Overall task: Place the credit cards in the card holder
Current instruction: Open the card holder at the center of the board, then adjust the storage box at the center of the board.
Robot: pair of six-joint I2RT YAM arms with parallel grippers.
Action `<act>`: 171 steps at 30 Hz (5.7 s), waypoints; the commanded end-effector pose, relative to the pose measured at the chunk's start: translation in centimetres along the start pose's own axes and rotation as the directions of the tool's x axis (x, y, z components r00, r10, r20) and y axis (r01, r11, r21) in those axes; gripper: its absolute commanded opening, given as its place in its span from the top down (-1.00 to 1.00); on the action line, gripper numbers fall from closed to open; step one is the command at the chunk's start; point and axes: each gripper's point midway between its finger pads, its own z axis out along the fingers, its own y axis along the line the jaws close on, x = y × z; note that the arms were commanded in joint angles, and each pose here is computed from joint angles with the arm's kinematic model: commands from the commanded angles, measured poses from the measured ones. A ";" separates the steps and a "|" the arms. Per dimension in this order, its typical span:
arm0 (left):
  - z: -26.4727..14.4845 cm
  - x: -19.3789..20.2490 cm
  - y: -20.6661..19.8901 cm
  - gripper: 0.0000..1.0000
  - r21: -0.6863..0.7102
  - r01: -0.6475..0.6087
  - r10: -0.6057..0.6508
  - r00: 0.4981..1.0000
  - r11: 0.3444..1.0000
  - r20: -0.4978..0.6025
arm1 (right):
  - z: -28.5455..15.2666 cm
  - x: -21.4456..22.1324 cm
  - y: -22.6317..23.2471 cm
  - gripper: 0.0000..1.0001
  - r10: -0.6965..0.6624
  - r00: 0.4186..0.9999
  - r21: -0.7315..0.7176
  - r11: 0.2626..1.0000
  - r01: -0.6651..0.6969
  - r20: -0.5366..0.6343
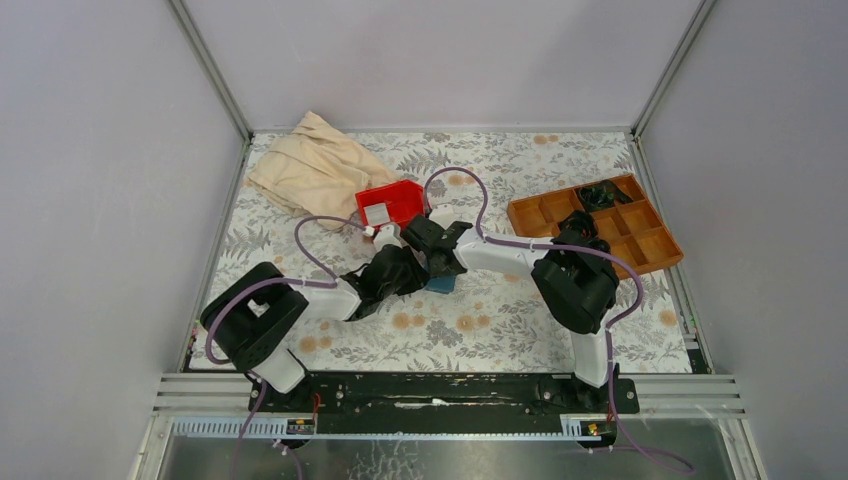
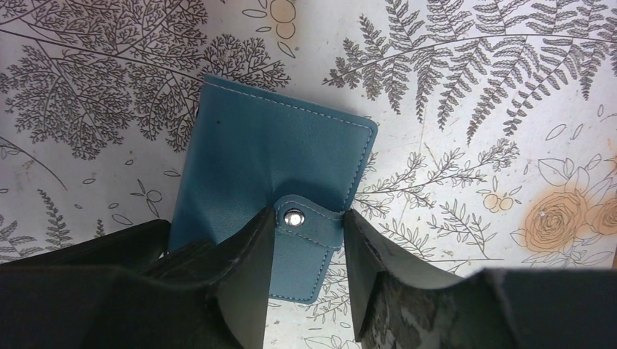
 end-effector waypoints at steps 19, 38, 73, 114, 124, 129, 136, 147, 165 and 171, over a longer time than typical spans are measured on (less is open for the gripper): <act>-1.8 8.6 12.6 0.29 -0.490 -0.128 -0.013 0.962 0.862 -0.274 | -1.0 0.6 -3.9 0.33 -0.109 0.994 0.140 0.984 0.112 -0.026; -1.9 10.5 13.9 0.42 -0.526 -0.110 -0.071 0.948 0.843 -0.312 | -0.8 0.7 -5.3 -0.04 -0.172 0.984 0.217 0.960 0.178 -0.049; -1.7 12.1 15.0 0.63 -0.559 -0.103 -0.114 0.934 0.823 -0.340 | -1.5 1.9 -4.2 1.00 -0.008 0.997 -0.007 1.000 0.007 -0.074; -5.8 10.2 16.1 0.75 -0.637 -0.085 -0.129 0.951 0.766 -0.282 | -1.7 -1.1 -9.7 1.00 0.231 0.969 -0.130 0.962 -0.241 -0.087; -6.3 8.7 14.6 0.36 -0.641 -0.010 -0.168 0.962 0.768 -0.216 | -0.8 -3.8 -9.4 0.87 0.186 0.981 -0.114 0.975 -0.191 -0.052; -5.9 4.7 10.9 -0.07 -0.593 0.054 -0.153 0.981 0.803 -0.117 | -1.9 -6.9 -9.4 0.34 0.140 0.990 -0.113 0.984 -0.138 0.008; -6.5 -1.0 6.6 -0.33 -0.534 0.189 -0.195 0.980 0.824 0.045 | -2.8 -11.5 -6.2 -0.18 0.024 0.992 -0.277 0.961 0.011 0.123; -7.2 -7.4 6.9 -0.32 -0.264 0.585 -0.487 0.798 0.767 0.356 | -3.4 -15.1 0.2 -0.34 -0.202 0.944 -0.509 0.802 0.312 0.260; -4.2 -9.6 9.3 -0.32 -0.198 0.751 -0.667 0.654 0.630 0.357 | -0.5 -16.2 6.3 -0.62 -0.364 0.849 -0.516 0.678 0.523 0.383; -2.9 -9.4 9.9 -0.32 -0.217 0.760 -0.683 0.647 0.613 0.338 | 1.1 -16.0 7.0 -0.59 -0.392 0.834 -0.510 0.662 0.549 0.389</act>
